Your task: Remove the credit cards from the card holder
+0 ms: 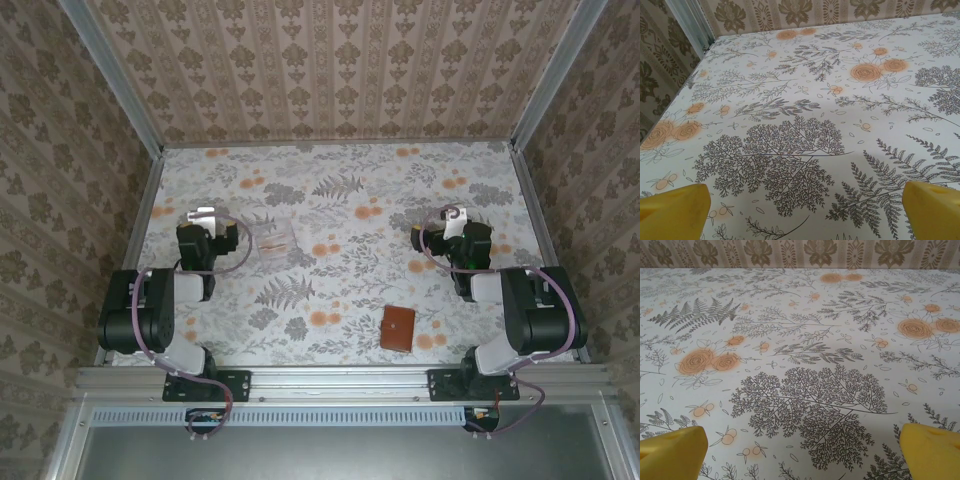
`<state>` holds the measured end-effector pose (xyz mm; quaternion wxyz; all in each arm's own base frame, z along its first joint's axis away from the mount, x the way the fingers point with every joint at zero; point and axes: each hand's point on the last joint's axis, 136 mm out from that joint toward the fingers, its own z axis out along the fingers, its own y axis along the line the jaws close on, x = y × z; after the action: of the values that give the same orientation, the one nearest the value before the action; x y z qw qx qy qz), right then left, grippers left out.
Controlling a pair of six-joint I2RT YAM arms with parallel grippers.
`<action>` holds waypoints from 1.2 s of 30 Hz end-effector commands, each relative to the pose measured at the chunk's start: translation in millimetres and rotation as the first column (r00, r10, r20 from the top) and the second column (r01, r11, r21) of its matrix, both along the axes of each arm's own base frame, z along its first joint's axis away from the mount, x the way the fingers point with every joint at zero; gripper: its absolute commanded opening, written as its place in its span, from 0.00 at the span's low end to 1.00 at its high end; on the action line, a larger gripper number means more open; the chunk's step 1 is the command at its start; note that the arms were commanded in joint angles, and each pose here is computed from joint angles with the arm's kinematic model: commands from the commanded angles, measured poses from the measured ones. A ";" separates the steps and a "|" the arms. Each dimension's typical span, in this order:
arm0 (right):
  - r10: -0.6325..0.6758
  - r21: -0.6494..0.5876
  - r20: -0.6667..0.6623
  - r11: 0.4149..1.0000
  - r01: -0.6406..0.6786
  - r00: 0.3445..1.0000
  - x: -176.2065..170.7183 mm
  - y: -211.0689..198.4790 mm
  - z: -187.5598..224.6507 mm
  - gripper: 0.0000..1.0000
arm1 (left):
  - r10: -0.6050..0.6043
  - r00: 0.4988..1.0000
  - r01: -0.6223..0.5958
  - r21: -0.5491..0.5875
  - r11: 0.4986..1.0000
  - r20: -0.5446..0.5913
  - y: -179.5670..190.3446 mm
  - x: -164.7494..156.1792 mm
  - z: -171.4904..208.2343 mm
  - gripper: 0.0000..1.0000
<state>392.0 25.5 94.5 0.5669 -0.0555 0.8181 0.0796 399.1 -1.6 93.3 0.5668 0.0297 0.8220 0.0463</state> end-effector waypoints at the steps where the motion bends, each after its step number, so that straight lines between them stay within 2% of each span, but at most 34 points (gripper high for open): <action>1: 0.029 -0.001 0.032 1.000 -0.029 0.999 0.5 3.7 5.7 1.00 | -0.007 1.000 0.007 0.000 1.000 0.009 0.8 0.1 1.2 1.00; 30: 0.026 0.001 0.035 1.000 -0.026 0.999 1.1 3.3 6.8 1.00 | -0.008 1.000 0.008 -0.004 1.000 0.009 1.1 0.3 1.2 1.00; 34: -0.075 0.000 0.023 0.997 0.075 0.997 5.0 -12.7 5.8 1.00 | -0.008 1.000 0.008 -0.003 1.000 0.010 1.2 -0.2 1.4 1.00; 36: -0.084 -0.010 0.024 0.996 0.084 0.996 4.8 -12.3 6.5 1.00 | -0.009 1.000 0.009 -0.002 1.000 0.012 1.2 -0.1 1.9 1.00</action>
<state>393.4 19.7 95.4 0.5698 -0.0431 0.8179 0.0669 399.1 -1.9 93.3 0.5668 0.0303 0.8220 0.0451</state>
